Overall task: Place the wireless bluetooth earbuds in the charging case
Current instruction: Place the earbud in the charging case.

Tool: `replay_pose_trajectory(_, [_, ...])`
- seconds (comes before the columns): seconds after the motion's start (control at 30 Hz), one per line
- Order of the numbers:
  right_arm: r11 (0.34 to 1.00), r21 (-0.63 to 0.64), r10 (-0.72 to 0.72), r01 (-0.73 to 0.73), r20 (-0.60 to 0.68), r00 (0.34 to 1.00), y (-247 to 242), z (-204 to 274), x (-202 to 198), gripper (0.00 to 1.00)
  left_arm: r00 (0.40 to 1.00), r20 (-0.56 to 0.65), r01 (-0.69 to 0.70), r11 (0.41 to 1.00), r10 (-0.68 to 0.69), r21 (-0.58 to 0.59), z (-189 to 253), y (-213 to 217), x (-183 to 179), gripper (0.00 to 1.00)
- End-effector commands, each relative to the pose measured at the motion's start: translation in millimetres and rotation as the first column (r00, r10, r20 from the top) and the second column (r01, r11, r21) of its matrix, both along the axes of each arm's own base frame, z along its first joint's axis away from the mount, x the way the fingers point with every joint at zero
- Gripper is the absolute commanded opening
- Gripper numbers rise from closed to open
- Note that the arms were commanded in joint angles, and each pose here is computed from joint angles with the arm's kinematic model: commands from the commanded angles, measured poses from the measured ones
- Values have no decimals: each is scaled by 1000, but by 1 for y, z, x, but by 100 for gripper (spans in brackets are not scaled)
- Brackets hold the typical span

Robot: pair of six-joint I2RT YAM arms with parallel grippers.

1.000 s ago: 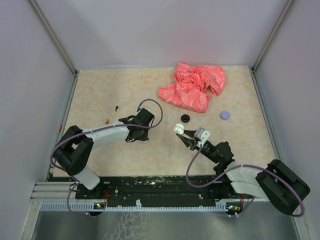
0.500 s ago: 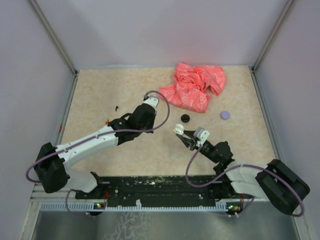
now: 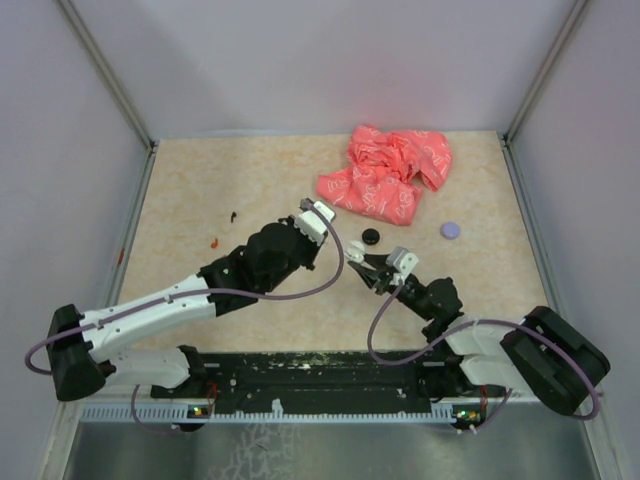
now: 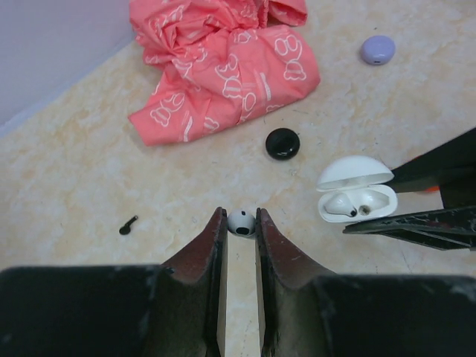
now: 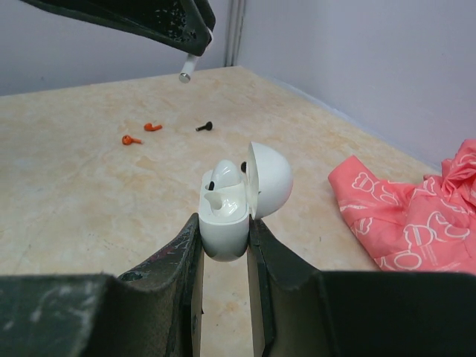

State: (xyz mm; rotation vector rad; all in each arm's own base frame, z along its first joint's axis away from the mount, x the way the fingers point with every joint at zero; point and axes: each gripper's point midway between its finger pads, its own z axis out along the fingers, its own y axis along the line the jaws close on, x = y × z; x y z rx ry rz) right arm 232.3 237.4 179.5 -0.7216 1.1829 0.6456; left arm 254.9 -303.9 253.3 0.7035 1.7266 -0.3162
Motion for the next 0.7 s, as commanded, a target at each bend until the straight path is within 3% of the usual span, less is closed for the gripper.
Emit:
replay_pose_trajectory(0.0, [992,124,2,-13,84,996,5,47,5,0,973,201,124,992,-117,-19,33,-15,-9,13])
replay_pose_trajectory(0.23, [987,157,21,-36,95,995,9,61,4,0,878,399,264,963,-264,55,43,-30,-30,12])
replay_pose_trajectory(0.67, [985,159,42,-60,114,993,10,66,-1,0,757,533,367,921,-377,130,53,-51,-48,15])
